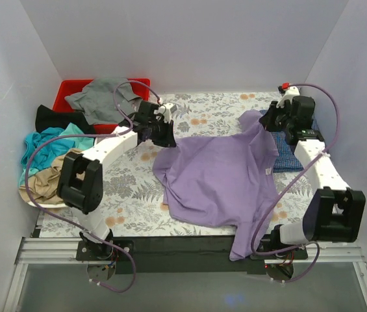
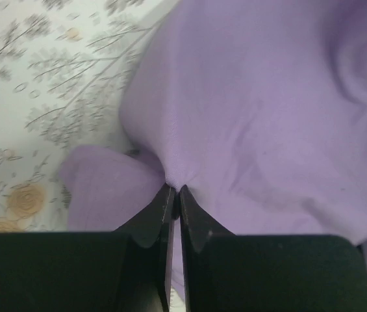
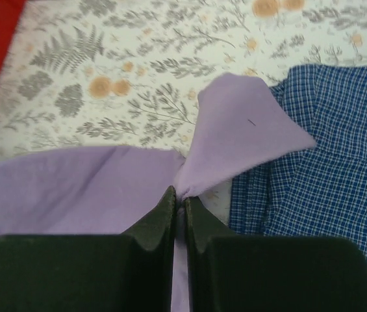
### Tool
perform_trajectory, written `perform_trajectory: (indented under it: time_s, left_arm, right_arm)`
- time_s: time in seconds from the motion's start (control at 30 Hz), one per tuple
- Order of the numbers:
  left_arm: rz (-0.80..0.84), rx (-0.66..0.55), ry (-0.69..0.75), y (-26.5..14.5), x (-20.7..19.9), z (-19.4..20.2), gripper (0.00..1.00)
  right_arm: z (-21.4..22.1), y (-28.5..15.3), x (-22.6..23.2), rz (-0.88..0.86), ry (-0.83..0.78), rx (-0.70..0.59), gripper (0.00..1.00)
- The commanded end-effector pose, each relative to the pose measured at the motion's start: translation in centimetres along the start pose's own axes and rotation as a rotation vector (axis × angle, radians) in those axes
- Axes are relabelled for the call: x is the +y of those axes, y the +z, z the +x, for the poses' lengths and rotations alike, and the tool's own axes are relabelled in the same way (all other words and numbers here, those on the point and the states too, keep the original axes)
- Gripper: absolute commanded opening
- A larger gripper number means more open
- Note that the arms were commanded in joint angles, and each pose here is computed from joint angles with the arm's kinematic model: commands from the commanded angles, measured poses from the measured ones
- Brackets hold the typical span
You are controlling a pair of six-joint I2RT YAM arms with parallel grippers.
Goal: Fold and stack the t-shirts
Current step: Flatten the tshirt out
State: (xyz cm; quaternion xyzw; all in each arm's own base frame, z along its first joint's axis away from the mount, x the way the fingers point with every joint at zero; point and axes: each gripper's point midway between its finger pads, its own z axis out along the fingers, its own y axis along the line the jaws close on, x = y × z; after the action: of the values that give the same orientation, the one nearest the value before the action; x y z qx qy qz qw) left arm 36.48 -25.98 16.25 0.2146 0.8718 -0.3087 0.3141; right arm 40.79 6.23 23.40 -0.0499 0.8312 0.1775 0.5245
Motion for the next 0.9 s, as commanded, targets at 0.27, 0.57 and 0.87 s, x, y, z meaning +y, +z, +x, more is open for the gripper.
perform_trajectory:
  time_s: [0.27, 0.57, 0.87]
  left_arm:
    - [-0.538, -0.054, 0.032, 4.5, 13.3, -2.1, 0.00]
    - [-0.758, -0.071, 0.082, 7.7, 20.6, -6.6, 0.00]
    - [-0.894, 0.038, 0.078, 7.2, 23.6, -3.4, 0.45]
  right_arm:
    - [-3.2, 6.6, -6.4, 0.219, -0.050, -0.134, 0.01]
    - [-5.0, 7.7, -12.8, 0.543, -0.062, -0.190, 0.01]
    - [-2.8, 10.9, -14.7, 0.572, -0.059, -0.088, 0.16]
